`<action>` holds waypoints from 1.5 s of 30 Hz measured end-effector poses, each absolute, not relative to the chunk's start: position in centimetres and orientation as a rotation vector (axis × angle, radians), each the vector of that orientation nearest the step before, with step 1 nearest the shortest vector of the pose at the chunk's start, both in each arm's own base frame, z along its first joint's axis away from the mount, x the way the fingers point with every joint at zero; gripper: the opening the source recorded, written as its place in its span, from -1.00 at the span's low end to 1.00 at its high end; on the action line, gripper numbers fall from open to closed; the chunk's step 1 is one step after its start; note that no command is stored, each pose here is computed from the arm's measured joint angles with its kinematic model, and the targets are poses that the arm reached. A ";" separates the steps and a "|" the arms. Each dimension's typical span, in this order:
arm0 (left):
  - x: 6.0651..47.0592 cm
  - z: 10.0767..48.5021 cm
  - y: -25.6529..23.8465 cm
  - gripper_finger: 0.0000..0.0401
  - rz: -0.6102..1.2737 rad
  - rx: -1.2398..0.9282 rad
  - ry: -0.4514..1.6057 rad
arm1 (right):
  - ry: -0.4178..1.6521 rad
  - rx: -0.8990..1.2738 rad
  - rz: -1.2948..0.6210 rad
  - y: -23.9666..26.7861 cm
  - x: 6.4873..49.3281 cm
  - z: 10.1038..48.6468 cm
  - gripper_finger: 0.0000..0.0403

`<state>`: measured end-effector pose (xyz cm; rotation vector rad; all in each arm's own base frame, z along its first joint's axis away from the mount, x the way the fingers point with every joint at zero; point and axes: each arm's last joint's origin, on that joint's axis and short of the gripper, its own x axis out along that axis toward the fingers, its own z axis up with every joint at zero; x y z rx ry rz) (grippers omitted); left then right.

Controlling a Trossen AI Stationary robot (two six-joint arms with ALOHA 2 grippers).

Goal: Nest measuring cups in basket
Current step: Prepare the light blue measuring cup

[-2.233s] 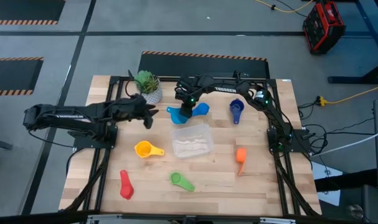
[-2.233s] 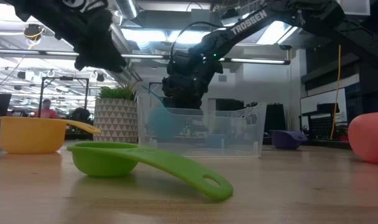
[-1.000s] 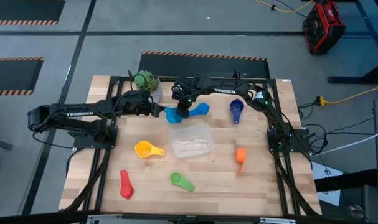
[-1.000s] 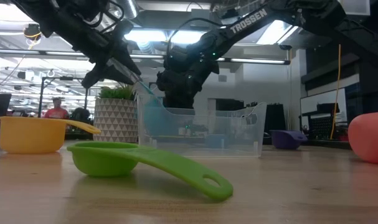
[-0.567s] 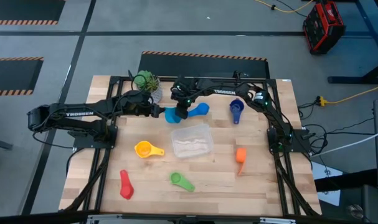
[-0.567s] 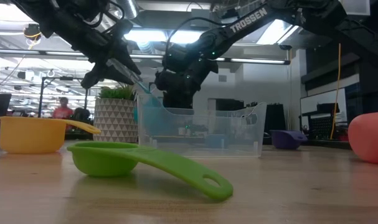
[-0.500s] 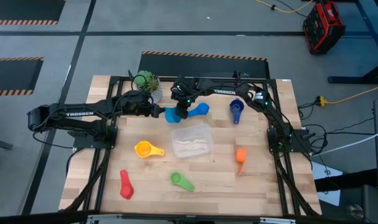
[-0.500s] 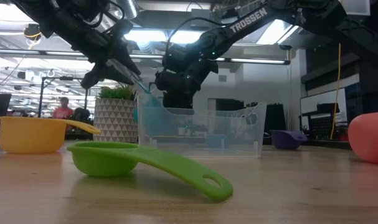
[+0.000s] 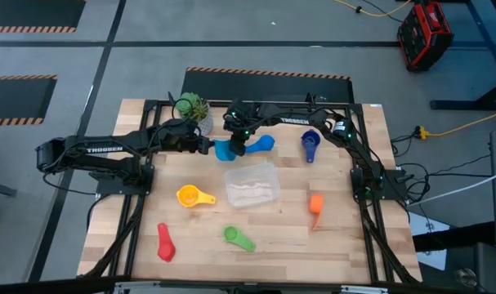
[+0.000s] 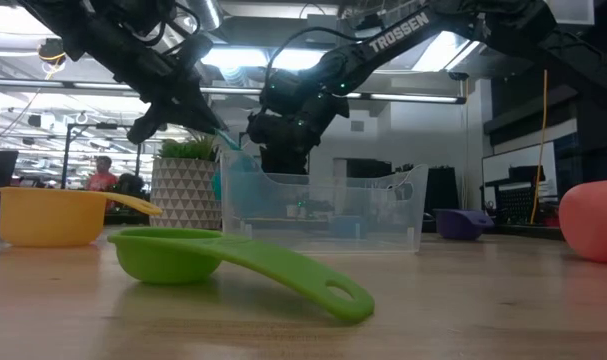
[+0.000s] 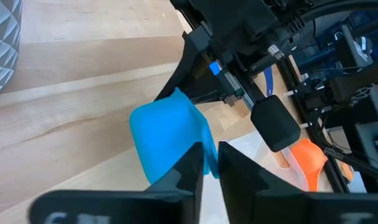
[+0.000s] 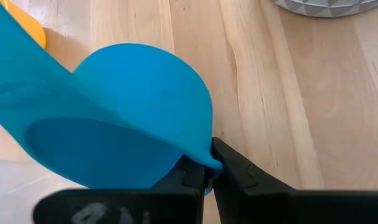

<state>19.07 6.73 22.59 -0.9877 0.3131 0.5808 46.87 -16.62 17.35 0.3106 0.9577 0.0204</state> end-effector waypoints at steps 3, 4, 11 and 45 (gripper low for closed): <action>19.1 22.6 6.7 -0.96 0.581 -0.990 0.311 | 0.955 0.306 0.016 -16.6 46.9 17.4 -0.89; 19.1 22.6 6.7 -0.96 0.581 -0.990 0.310 | 0.955 0.306 0.015 -16.6 46.9 17.4 -0.89; 19.1 22.6 6.7 -0.98 0.581 -0.990 0.310 | 0.942 0.298 0.017 -16.7 47.0 17.4 -0.89; 19.5 22.8 6.7 -1.00 0.485 -1.083 0.180 | 0.928 0.230 0.161 -21.1 40.1 25.2 -0.51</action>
